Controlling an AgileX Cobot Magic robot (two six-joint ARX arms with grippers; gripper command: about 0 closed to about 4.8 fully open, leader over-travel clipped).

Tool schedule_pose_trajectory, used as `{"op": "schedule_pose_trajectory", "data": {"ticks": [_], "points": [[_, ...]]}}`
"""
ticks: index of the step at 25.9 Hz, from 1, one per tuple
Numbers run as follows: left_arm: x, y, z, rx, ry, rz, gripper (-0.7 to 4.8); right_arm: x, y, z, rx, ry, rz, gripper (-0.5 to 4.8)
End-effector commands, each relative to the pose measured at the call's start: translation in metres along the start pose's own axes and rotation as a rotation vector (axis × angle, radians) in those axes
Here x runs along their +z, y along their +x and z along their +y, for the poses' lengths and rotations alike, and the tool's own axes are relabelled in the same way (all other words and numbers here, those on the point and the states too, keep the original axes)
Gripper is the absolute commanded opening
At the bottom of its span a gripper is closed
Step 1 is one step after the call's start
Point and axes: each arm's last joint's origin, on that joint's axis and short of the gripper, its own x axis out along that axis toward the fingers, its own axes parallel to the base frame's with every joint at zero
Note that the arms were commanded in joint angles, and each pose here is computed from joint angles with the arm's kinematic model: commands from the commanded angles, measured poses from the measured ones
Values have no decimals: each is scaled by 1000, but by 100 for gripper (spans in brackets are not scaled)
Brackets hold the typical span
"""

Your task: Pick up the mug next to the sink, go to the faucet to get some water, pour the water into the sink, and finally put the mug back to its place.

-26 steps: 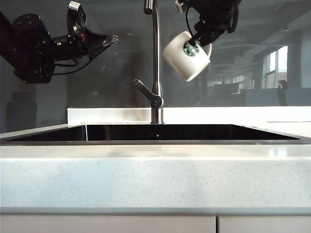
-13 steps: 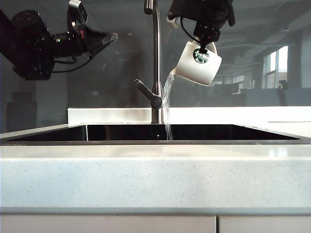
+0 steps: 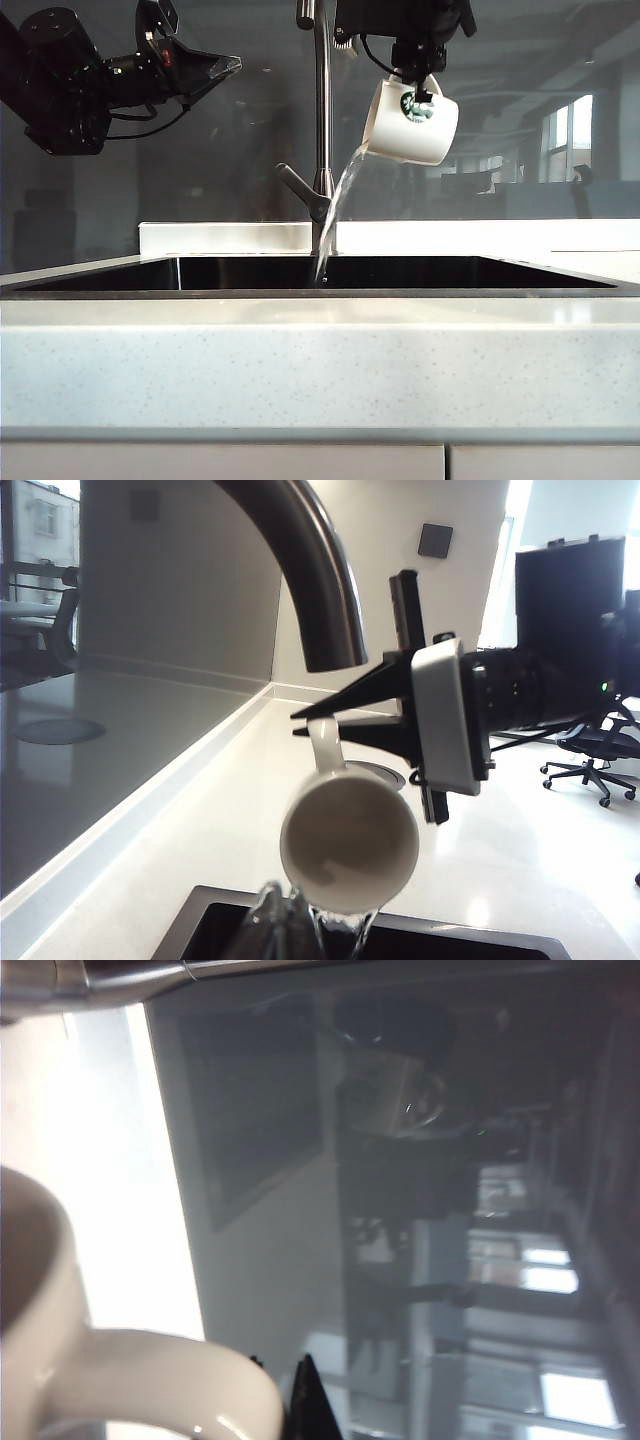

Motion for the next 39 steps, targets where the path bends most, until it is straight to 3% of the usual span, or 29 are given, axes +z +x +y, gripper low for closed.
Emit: {"op": "schedule_pose_trajectory", "data": {"ticks": [1, 4, 8, 13, 19, 31, 33, 34, 35, 36, 39], "points": [[5, 0, -4, -6, 11, -5, -3, -1, -12, -22, -114, -71, -2, -6], [5, -1, -4, -5, -8, -4, -4, -1, -13, -24, -119, -142, -3, -6], [5, -1, -4, -6, -84, -3, -4, -1, -15, -26, -128, -333, -16, -6], [6, 0, -4, -7, -99, -4, -4, 5, -19, -29, -162, -502, -50, -6], [6, 0, -4, -7, -116, -4, -4, 15, -27, -33, -216, -552, -104, -6], [6, 0, -4, -8, -135, -3, -4, 15, -28, -34, -218, -557, -90, -6], [6, 0, -4, -8, -135, -3, -4, 16, -28, -34, -207, -361, -101, -6], [6, 0, -4, -8, -135, -3, -4, 15, -29, -35, -195, -113, -102, -6], [6, 0, -4, -8, -135, -3, -4, 14, -29, -35, -194, 0, -84, -6], [6, 0, -4, -8, -136, -2, -4, 12, -29, -36, -201, 242, -24, -6], [6, 0, -4, -8, -135, -3, -4, 5, -34, -31, -88, 538, -42, -6]]}}
